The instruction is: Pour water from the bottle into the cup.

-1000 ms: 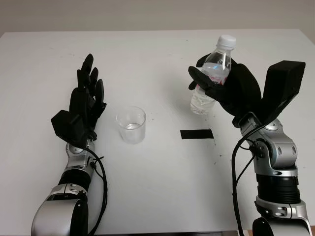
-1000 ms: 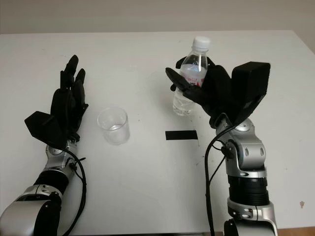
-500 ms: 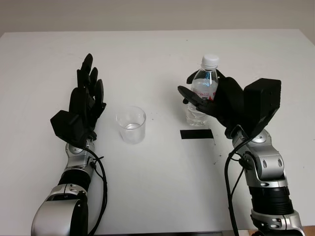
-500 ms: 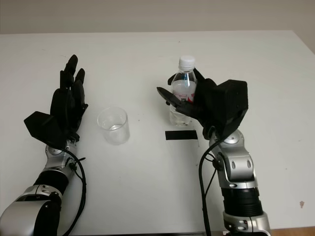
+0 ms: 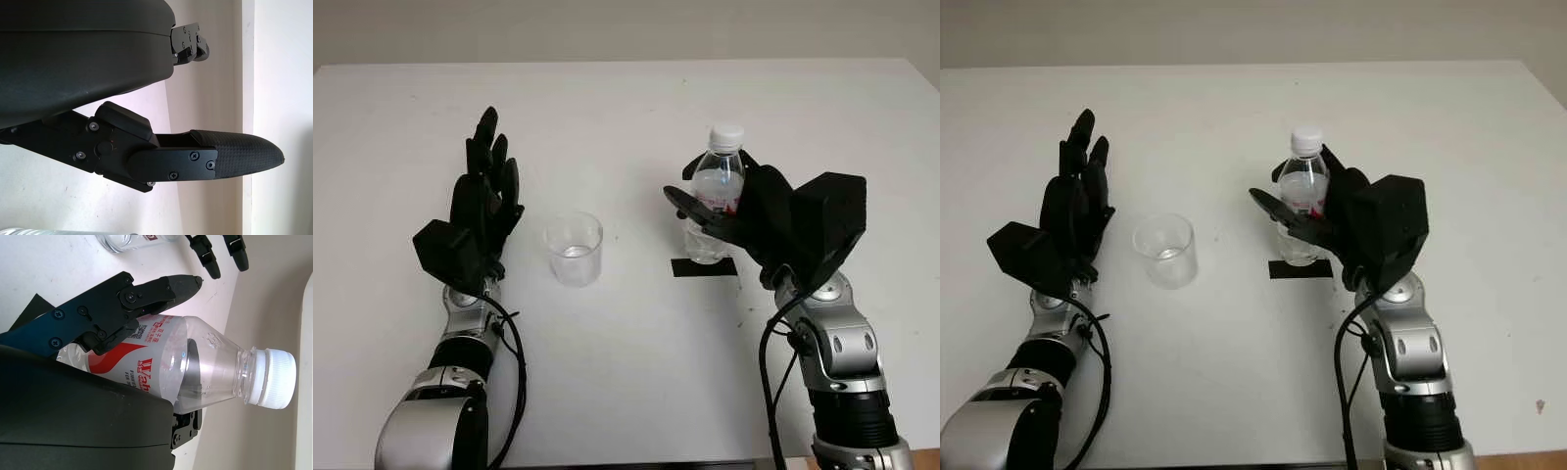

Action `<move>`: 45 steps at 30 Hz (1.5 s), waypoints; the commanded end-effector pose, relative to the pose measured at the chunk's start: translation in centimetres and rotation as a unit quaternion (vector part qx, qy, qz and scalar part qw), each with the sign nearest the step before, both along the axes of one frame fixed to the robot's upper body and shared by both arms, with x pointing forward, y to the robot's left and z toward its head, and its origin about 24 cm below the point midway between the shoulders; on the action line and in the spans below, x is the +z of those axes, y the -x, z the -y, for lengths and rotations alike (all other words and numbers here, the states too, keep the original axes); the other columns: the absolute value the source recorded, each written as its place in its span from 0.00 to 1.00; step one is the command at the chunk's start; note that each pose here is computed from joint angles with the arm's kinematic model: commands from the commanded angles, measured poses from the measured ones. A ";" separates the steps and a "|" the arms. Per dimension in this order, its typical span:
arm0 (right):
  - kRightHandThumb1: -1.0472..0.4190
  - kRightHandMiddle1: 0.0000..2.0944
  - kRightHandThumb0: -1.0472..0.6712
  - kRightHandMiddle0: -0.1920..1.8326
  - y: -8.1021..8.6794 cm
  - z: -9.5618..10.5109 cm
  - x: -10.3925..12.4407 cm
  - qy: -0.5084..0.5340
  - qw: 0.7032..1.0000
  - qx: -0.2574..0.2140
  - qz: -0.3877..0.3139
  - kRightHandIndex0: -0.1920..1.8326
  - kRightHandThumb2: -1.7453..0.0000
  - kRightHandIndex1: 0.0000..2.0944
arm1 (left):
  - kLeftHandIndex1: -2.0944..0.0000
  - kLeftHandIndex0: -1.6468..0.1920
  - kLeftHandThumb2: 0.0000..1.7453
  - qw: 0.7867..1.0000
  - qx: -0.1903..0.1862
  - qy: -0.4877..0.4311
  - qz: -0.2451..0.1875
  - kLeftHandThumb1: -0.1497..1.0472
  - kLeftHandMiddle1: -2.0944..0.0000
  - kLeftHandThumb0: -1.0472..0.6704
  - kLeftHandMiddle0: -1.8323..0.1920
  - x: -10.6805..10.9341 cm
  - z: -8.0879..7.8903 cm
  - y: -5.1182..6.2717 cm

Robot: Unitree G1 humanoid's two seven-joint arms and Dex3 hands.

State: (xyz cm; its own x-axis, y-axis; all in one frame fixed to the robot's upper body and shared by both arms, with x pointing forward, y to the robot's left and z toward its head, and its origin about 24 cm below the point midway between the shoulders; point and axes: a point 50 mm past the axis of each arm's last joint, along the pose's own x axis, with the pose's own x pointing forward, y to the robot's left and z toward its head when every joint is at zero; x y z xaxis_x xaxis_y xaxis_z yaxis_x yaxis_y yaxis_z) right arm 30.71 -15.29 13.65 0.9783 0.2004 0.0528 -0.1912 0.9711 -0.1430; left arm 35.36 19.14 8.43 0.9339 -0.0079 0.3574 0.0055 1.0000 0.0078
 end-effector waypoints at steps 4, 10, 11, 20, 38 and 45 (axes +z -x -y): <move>0.00 1.00 0.38 0.64 -0.1 -0.2 0.0 0.001 1.000 0.002 0.007 0.82 0.77 1.00 | 0.79 1.00 0.29 0.999 0.005 0.007 -0.041 1.00 0.82 0.00 1.00 -2.4 -0.4 1.1; 0.00 1.00 0.38 0.64 -0.4 -0.1 -0.5 -0.004 1.000 0.001 0.007 0.82 0.77 1.00 | 0.77 1.00 0.28 0.999 0.009 0.010 -0.041 1.00 0.80 0.00 1.00 -2.4 -0.5 1.1; 0.00 1.00 0.38 0.64 -0.4 -0.1 -0.6 -0.005 1.000 0.001 0.008 0.82 0.77 1.00 | 0.77 1.00 0.28 0.999 0.008 0.008 -0.039 1.00 0.80 0.00 1.00 -2.4 -0.5 1.1; 0.00 1.00 0.38 0.64 -0.6 0.1 -1.2 -0.002 1.000 -0.005 0.003 0.82 0.78 1.00 | 0.77 1.00 0.28 0.999 0.003 0.008 -0.039 1.00 0.79 0.00 1.00 -2.3 -0.6 1.1; 0.00 1.00 0.31 0.46 0.0 0.6 -2.3 -0.010 1.000 0.011 -0.002 0.68 0.93 1.00 | 0.76 1.00 0.28 0.999 -0.001 0.002 -0.042 1.00 0.77 0.00 1.00 -2.1 -0.9 1.0; 0.01 1.00 0.28 0.36 0.2 0.9 -2.6 -0.002 1.000 0.014 -0.004 0.63 0.97 1.00 | 0.76 1.00 0.28 0.999 -0.002 0.000 -0.043 1.00 0.78 0.00 1.00 -2.1 -0.8 1.0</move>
